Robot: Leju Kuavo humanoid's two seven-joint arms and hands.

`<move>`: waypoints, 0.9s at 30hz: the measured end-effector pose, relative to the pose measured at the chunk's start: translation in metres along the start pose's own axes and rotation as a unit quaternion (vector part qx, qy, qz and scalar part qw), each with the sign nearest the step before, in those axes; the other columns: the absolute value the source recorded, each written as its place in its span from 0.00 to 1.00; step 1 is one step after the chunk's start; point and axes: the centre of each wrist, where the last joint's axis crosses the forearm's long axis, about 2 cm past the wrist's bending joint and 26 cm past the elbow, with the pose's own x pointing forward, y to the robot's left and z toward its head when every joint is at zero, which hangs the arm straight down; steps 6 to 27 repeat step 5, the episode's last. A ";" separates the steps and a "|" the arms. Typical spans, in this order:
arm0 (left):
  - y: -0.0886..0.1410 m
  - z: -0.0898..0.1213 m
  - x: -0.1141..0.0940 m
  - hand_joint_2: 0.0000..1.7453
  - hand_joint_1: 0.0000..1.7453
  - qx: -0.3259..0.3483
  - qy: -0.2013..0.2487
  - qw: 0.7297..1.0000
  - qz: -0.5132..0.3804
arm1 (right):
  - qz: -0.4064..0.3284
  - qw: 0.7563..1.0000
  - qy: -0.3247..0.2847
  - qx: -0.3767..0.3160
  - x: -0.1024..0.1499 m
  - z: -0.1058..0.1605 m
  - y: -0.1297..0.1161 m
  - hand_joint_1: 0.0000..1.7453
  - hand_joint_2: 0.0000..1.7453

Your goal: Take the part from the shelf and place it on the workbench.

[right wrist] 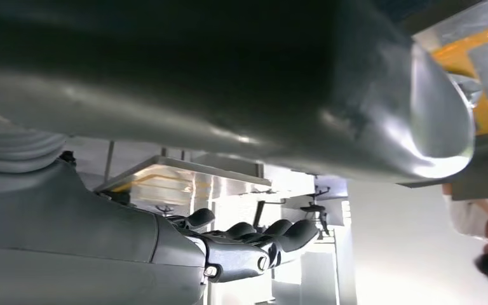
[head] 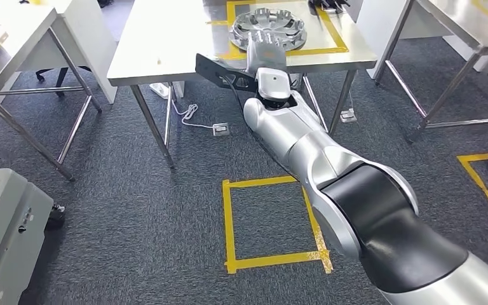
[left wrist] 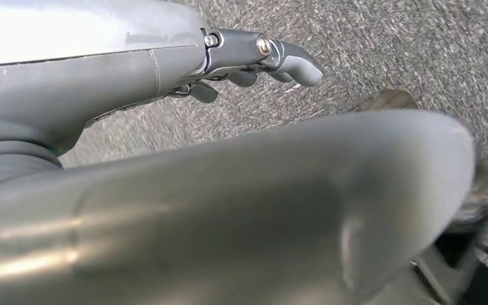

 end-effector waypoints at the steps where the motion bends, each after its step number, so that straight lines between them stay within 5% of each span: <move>1: 0.000 0.000 0.001 0.00 0.00 0.000 -0.001 1.000 0.000 | 0.001 1.000 0.000 -0.001 0.000 0.000 -0.001 0.00 0.00; 27: 0.000 0.000 0.002 0.00 0.00 0.000 -0.003 1.000 0.000 | 0.002 1.000 -0.002 -0.001 0.001 -0.001 -0.002 0.00 0.00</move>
